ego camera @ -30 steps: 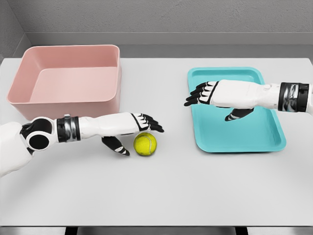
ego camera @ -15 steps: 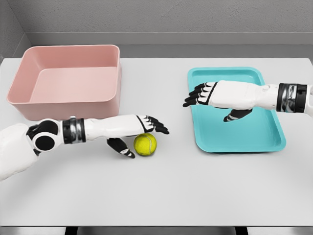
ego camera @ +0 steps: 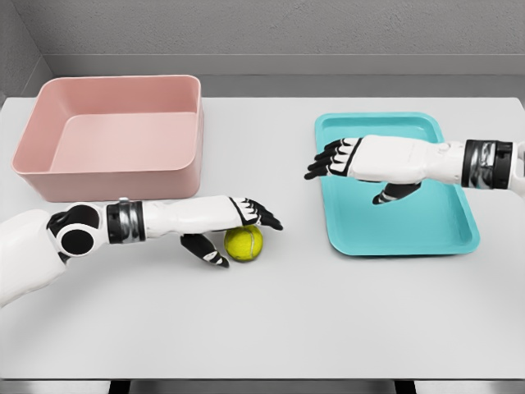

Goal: Put the tennis from the blue tray into the pink basket with both arms

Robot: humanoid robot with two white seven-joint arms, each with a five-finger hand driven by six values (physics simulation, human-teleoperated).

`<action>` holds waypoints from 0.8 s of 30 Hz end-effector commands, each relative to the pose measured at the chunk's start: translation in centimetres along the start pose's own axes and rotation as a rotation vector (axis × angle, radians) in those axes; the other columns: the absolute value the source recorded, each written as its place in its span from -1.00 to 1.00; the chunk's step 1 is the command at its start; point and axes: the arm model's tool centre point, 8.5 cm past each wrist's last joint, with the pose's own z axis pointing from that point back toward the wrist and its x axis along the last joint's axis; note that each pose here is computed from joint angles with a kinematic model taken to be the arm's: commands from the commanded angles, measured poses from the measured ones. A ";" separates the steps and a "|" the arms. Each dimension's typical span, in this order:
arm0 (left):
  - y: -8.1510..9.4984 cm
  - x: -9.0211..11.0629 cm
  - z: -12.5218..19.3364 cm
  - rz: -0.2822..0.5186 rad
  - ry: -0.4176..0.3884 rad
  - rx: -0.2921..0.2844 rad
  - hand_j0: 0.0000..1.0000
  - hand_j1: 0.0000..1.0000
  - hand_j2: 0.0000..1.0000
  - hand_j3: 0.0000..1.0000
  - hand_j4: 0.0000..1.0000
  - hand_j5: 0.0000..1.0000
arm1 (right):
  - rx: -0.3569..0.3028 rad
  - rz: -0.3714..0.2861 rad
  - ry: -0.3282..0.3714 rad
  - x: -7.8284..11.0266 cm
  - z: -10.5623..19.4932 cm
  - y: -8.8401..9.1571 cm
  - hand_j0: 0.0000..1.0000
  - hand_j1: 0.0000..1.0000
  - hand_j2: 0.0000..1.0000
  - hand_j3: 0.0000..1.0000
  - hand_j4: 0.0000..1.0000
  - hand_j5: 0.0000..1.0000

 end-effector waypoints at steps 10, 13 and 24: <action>0.0 -0.3 0.2 0.008 0.010 0.004 0.70 0.70 0.70 0.70 0.70 0.70 | -0.003 -0.008 -0.001 0.0 0.0 0.1 1.00 1.00 1.00 1.00 1.00 1.00; -0.1 -0.3 0.1 0.008 0.010 0.000 0.64 0.64 0.64 0.64 0.64 0.64 | -0.003 -0.009 -0.001 0.0 0.0 0.1 1.00 1.00 1.00 1.00 1.00 1.00; -0.6 -0.3 0.0 0.013 0.007 -0.016 0.45 0.45 0.45 0.45 0.45 0.45 | -0.003 -0.011 -0.003 0.1 -0.1 0.2 1.00 1.00 1.00 1.00 1.00 1.00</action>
